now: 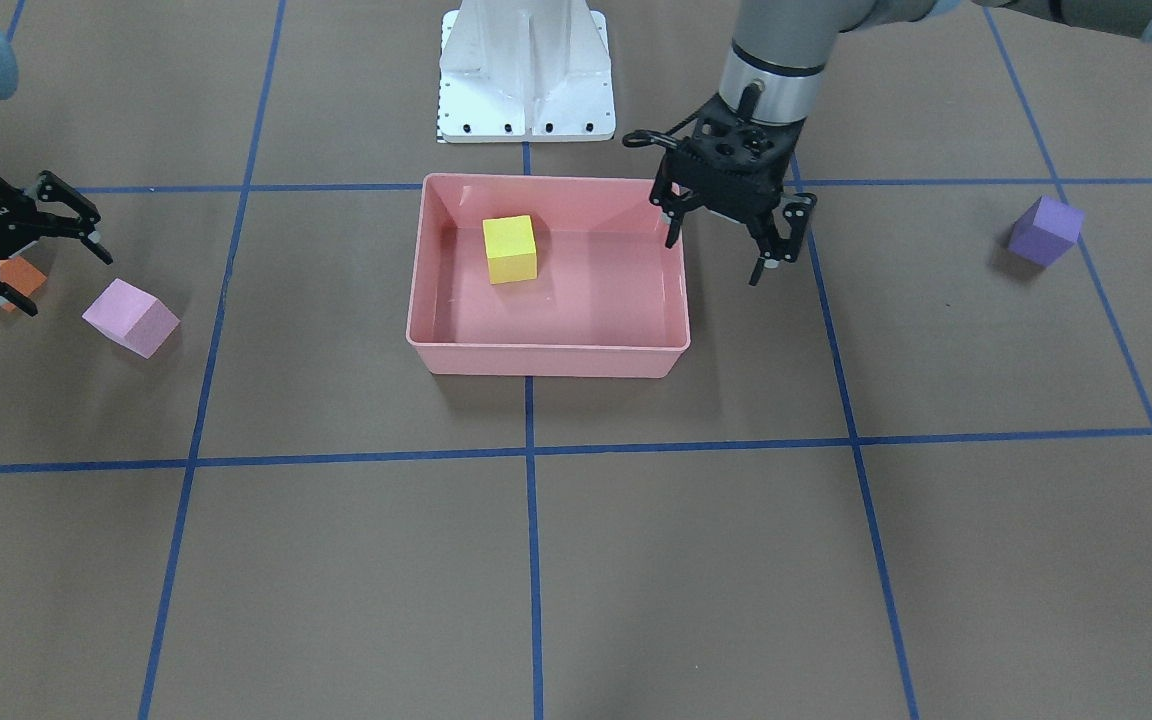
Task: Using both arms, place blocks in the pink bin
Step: 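Release yellow cube into bin while right gripper descends onto light pink cube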
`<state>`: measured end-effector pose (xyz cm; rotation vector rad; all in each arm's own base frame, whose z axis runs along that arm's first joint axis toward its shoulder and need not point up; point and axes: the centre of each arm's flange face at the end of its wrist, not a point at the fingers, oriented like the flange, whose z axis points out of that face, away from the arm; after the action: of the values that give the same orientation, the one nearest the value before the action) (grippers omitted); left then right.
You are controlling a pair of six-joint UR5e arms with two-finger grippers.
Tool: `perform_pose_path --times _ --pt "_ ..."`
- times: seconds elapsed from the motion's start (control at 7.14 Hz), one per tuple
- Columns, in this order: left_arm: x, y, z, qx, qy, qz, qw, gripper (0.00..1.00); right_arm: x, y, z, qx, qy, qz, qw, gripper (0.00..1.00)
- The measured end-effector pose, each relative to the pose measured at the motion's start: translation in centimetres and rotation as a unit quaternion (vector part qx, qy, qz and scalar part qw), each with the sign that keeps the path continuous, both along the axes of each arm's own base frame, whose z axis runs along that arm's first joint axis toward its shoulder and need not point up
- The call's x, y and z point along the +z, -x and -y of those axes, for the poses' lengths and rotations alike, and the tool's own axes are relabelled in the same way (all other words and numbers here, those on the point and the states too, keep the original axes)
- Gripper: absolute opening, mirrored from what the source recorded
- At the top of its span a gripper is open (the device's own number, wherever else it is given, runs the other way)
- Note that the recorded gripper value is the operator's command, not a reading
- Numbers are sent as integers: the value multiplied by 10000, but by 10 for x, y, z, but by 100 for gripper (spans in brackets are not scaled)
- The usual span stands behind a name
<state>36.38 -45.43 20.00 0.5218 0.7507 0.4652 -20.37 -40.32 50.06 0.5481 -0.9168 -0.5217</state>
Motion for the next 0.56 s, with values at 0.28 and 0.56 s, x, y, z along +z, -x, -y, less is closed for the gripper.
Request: perform_pose_path --times 0.28,0.56 --pt "12 15 10 70 -27 78 9999 100 18 16 -6 -171 -427 -402 9981 98" --pt "14 16 11 82 -29 87 9999 100 35 27 -6 -318 -472 -578 9967 98"
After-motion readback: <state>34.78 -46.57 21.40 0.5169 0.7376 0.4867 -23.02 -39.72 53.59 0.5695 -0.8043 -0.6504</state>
